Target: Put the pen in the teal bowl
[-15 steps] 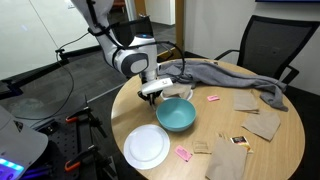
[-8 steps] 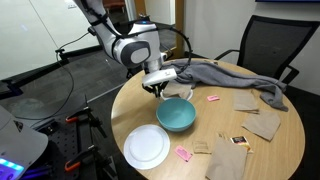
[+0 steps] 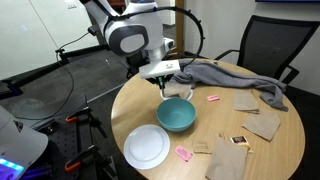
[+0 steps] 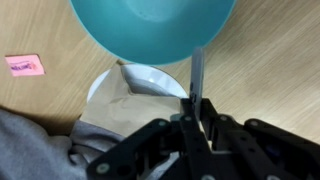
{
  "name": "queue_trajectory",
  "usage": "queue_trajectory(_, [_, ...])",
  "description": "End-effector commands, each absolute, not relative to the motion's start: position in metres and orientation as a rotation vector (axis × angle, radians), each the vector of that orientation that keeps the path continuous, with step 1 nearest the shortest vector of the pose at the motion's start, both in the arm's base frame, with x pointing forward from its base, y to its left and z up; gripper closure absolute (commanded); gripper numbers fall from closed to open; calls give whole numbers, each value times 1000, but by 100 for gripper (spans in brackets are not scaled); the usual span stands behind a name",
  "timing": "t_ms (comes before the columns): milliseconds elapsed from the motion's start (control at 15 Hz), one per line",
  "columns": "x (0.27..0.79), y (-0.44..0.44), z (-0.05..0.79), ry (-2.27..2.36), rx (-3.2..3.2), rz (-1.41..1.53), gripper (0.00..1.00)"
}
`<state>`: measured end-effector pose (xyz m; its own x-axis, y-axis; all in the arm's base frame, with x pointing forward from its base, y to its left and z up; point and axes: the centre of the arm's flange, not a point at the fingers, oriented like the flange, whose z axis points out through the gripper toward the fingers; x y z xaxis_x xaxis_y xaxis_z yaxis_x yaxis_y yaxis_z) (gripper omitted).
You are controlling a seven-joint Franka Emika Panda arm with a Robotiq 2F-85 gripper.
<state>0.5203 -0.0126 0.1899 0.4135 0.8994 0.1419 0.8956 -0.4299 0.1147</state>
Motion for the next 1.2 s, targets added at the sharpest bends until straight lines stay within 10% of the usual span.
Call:
queue_trajectory(0, [507,-42,209,1525,2671,313,97])
queue_trajectory(1133, [508,-94,146,1306,2796,159,97])
